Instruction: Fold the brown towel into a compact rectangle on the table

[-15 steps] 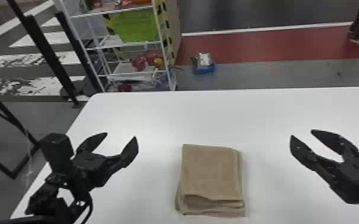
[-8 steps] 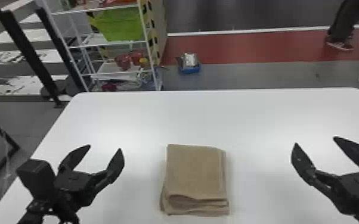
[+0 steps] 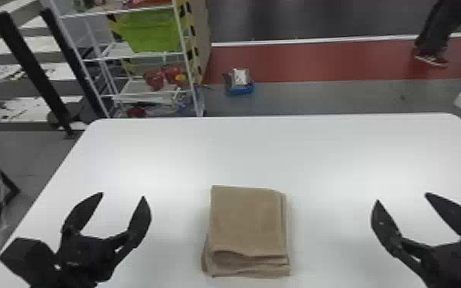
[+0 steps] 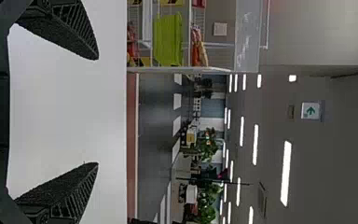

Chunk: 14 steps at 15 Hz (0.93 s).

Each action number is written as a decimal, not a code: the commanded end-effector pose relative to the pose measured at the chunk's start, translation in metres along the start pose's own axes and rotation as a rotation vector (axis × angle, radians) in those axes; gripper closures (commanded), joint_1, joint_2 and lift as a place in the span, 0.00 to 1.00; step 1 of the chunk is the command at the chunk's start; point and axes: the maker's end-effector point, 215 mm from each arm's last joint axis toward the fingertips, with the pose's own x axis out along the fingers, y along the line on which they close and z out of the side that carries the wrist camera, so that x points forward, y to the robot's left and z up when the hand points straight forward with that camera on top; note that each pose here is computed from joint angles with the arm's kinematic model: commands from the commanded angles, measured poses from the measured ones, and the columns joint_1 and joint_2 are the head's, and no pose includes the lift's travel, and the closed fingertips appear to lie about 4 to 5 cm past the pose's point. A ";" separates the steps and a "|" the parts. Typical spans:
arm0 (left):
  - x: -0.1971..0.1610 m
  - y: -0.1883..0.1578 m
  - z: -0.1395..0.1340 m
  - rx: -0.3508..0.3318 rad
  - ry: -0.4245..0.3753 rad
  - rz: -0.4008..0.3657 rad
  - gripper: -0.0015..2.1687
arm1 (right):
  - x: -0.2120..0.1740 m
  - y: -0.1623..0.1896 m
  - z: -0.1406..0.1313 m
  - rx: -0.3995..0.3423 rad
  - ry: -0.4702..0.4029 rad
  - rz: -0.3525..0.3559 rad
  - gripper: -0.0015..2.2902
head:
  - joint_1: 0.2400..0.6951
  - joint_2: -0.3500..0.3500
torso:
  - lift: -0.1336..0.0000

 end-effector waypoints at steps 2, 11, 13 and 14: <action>-0.006 -0.002 0.004 0.005 -0.023 0.001 0.03 | -0.001 0.005 -0.002 0.006 -0.003 0.006 0.04 | 1.00 0.71 | 0.00; -0.017 -0.003 -0.002 0.004 -0.002 -0.002 0.03 | -0.005 0.017 0.001 0.008 -0.028 0.019 0.04 | 1.00 0.74 | 0.00; -0.019 -0.003 0.001 0.010 -0.013 -0.002 0.03 | -0.006 0.019 0.002 0.008 -0.031 0.022 0.04 | 1.00 0.74 | 0.00; -0.020 -0.004 0.001 0.011 -0.013 -0.004 0.03 | -0.006 0.021 0.002 0.010 -0.031 0.024 0.04 | 1.00 0.74 | 0.00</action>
